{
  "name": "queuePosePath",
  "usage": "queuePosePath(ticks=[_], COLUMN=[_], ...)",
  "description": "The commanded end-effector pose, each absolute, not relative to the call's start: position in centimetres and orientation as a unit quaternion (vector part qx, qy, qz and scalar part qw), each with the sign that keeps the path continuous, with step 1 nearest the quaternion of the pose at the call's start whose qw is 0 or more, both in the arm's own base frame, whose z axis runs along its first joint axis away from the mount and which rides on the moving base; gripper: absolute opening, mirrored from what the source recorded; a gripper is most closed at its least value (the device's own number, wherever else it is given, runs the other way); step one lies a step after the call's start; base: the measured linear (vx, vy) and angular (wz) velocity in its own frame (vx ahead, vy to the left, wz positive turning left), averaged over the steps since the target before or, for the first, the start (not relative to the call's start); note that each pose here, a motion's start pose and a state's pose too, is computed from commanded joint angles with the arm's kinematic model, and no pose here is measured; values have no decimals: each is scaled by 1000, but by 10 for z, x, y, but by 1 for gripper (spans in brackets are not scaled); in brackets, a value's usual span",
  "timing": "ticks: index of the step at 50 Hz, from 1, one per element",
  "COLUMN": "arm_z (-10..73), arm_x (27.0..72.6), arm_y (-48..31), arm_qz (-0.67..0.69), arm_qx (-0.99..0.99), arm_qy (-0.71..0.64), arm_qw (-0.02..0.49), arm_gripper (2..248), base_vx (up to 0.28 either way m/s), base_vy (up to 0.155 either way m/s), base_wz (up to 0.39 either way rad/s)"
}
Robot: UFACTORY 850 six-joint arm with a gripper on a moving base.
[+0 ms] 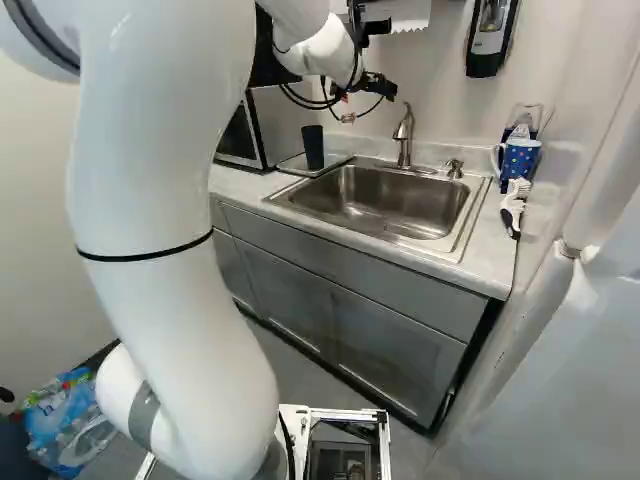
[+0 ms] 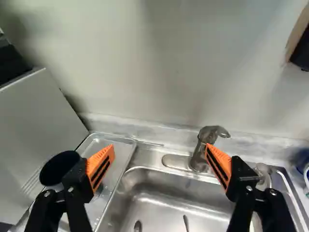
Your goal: Rinse the cup and place it in the tray
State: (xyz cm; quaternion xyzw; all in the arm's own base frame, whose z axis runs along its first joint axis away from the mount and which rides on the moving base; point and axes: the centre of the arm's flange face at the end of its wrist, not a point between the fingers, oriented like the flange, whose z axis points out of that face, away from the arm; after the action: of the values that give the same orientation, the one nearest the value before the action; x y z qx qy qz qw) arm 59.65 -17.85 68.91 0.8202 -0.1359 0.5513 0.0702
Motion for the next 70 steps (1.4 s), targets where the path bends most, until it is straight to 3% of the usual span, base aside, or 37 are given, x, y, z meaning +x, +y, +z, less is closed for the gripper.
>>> queuePosePath(ticks=[30,70], arm_z=[676,660], arm_x=[537,499], arm_y=[-152,-160], arm_qz=[462,356], arm_qx=[874,919], arm_qy=[-138,-162], arm_qw=[55,49], arm_gripper=[247,247], base_vx=[0,0], base_vy=[0,0], base_wz=[0,0])
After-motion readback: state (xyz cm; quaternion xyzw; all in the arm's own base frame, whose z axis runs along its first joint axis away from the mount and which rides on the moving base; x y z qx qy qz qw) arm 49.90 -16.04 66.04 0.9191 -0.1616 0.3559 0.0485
